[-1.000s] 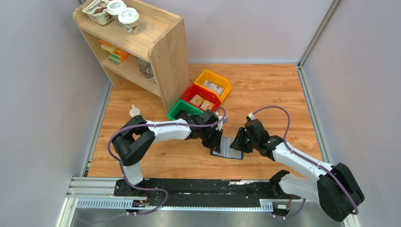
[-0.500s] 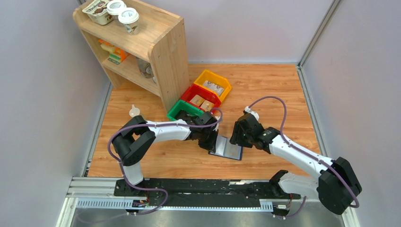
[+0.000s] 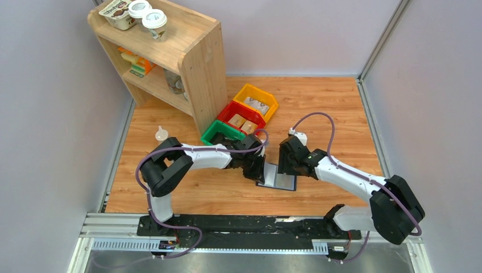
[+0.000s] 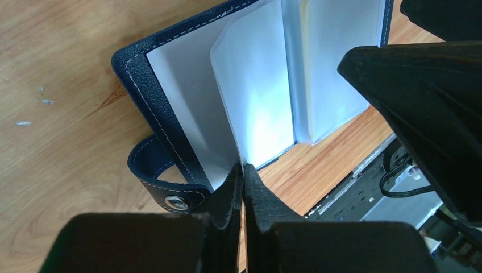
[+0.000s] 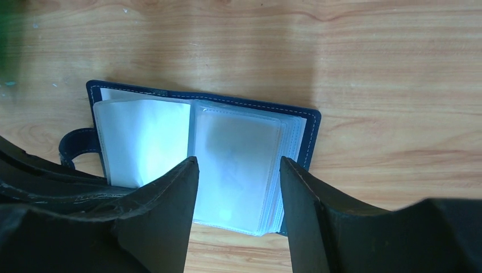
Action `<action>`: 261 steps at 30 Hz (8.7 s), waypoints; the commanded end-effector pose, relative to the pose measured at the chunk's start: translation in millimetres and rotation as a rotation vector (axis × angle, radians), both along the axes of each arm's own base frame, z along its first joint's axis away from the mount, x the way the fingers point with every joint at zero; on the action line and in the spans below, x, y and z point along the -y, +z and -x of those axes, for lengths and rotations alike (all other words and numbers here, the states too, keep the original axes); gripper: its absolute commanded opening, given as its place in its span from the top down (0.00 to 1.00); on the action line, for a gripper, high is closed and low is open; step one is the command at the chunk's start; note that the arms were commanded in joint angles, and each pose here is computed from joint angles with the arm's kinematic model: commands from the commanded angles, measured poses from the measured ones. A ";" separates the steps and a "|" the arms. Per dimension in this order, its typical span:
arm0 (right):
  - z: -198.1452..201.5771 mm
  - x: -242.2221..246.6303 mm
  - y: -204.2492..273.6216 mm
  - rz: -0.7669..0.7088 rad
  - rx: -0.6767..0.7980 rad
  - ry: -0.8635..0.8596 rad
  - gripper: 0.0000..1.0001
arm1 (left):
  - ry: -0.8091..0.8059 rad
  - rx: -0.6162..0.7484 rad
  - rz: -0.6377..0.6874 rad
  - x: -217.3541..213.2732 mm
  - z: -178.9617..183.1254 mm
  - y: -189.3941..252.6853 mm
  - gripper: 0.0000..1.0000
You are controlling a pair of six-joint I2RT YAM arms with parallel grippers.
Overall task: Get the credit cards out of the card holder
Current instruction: Remove the credit card from the card holder.
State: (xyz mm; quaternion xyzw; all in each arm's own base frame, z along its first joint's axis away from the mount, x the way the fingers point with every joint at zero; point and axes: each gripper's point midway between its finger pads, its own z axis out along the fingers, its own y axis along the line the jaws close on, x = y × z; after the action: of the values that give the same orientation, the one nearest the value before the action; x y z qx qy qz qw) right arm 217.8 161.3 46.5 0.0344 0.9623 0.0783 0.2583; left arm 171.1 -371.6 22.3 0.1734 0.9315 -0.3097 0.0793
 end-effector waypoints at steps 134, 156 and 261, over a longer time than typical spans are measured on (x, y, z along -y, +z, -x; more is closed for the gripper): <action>26.7 20.0 -27.9 -0.380 -0.058 -0.126 0.67 | 0.182 -0.074 0.532 79.7 -25.4 83.9 0.92; 25.9 13.4 -32.8 -0.392 -0.094 -0.107 0.67 | 0.205 -0.057 0.557 86.6 -33.6 70.8 0.70; 22.3 6.6 -36.5 -0.448 -0.154 -0.094 0.89 | 0.328 -0.073 0.417 17.3 -42.5 18.1 0.62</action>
State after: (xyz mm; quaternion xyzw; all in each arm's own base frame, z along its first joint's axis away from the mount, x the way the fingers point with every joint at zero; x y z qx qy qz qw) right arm 209.1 170.9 27.9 0.1347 0.9185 0.3187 0.1917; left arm 211.2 -381.7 37.3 -0.0139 0.8761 -0.4642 0.1297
